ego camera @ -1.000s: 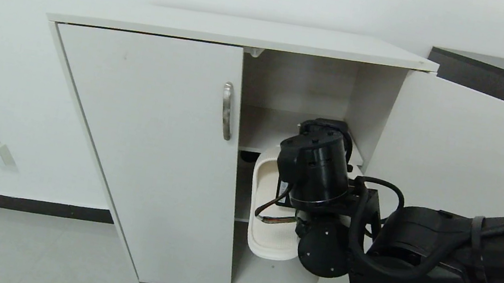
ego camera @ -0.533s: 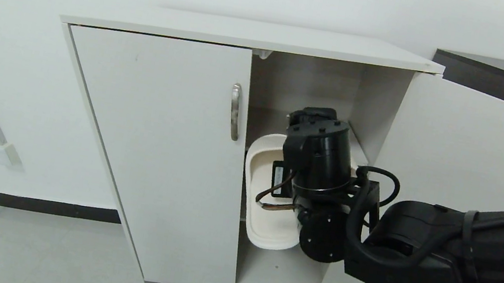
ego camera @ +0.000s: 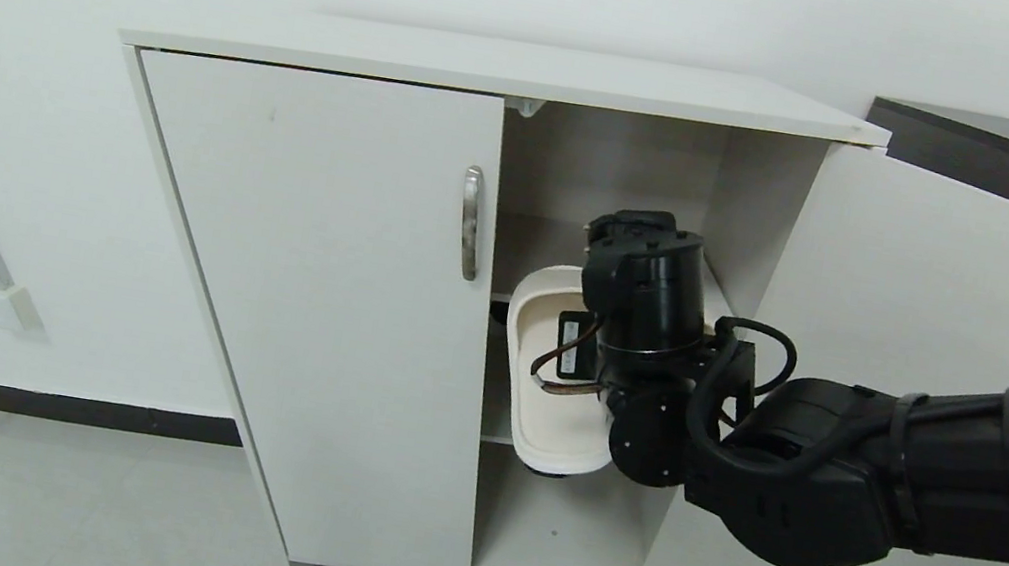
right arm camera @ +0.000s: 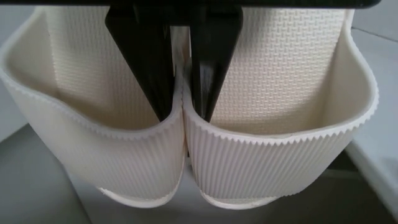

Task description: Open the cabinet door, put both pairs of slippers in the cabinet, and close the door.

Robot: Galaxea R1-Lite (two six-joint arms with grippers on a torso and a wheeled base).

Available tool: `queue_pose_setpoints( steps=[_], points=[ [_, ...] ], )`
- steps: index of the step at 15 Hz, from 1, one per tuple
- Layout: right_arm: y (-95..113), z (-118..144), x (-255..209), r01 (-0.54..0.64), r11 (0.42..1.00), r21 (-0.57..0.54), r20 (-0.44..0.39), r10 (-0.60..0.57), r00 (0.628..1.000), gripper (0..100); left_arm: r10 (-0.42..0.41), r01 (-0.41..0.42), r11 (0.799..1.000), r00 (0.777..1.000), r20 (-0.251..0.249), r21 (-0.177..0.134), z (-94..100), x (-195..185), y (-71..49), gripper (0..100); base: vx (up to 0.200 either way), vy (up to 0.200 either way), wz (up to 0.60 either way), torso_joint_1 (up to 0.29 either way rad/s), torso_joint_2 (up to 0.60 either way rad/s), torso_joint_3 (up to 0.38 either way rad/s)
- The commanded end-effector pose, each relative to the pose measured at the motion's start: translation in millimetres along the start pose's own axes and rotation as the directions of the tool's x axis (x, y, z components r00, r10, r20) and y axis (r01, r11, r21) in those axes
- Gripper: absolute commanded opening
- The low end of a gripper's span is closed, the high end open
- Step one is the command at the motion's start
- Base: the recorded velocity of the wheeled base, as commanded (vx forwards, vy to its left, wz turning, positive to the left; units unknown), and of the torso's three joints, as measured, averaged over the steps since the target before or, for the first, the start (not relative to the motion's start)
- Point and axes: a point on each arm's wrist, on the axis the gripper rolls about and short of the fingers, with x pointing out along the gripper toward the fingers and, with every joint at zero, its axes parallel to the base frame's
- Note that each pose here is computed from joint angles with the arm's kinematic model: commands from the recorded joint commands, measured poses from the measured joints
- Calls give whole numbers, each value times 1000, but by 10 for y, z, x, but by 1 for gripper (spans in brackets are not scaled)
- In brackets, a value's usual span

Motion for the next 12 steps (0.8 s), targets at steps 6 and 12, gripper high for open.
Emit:
queue_pose_setpoints(
  steps=[6,12],
  points=[
    [-12,-20,44,15,1000,6,-1,-15,1000,0,0,0,1000,1000,-1,0,0,1,0,0,167,0,0,-3,0,4],
    [-23,-40,97,20,1000,7,-2,-20,1000,0,3,-3,1000,1000,-1,-2,0,1,1,0,133,0,0,3,2,2]
  ],
)
